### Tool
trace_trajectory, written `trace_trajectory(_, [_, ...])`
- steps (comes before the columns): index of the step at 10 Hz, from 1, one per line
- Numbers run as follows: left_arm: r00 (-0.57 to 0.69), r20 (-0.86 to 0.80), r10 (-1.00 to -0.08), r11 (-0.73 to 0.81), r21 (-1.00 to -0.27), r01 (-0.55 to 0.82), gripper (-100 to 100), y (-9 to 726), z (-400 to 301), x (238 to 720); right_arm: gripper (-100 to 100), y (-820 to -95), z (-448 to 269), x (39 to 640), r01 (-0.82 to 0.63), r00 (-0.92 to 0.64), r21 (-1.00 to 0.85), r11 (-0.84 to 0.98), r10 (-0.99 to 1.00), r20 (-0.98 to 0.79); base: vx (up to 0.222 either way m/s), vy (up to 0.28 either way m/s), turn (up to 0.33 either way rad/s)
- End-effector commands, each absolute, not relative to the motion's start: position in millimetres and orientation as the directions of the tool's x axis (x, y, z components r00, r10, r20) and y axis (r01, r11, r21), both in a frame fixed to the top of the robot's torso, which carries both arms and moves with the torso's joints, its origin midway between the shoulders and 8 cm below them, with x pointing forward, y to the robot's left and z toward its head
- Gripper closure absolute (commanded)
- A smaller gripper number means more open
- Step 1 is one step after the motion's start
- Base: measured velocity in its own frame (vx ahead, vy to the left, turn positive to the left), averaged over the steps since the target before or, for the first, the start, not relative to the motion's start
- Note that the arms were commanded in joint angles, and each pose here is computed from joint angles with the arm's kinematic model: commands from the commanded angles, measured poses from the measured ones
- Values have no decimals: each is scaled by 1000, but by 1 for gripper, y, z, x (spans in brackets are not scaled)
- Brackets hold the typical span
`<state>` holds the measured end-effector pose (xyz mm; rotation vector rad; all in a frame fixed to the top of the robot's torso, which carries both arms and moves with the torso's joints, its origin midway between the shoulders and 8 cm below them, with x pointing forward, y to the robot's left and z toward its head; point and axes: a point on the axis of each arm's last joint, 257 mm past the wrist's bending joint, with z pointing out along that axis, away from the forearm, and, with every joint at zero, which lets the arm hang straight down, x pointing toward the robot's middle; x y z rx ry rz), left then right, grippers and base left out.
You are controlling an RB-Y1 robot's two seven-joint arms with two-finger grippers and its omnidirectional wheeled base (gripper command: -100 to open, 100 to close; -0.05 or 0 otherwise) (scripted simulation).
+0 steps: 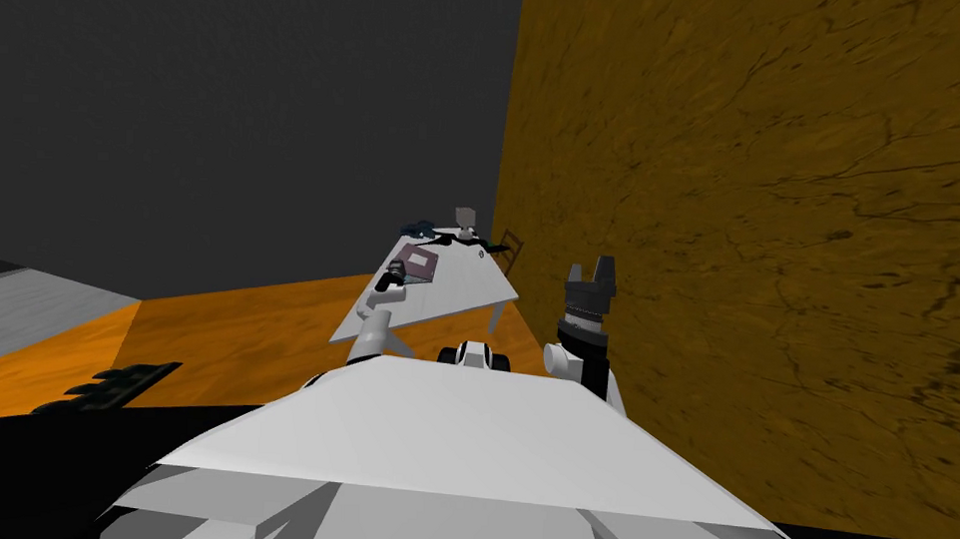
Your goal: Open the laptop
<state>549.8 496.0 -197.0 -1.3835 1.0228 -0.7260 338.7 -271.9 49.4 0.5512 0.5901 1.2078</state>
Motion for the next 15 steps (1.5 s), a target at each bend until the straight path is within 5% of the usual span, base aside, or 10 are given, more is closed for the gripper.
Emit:
trace_trajectory(1, [421,-109,-900,56,-989,-136,-100,493,-187,555,0,-272,49,339,-690,245,675,263,962,-125,-31,46,-39])
trace_trajectory(10, [438,-111,-892,57,-989,-135,-100,500,-145,559,0,-272,49,339,-690,245,675,263,962,-125,-20,-2,-25])
trace_trajectory(11, [439,-111,-892,56,-989,-137,0,500,-145,559,0,-272,49,339,-690,245,675,263,962,-125,0,0,0])
trace_trajectory(15, [439,-111,-892,56,-989,-137,0,500,-145,559,0,-272,49,339,-690,245,675,263,962,-125,0,0,0])
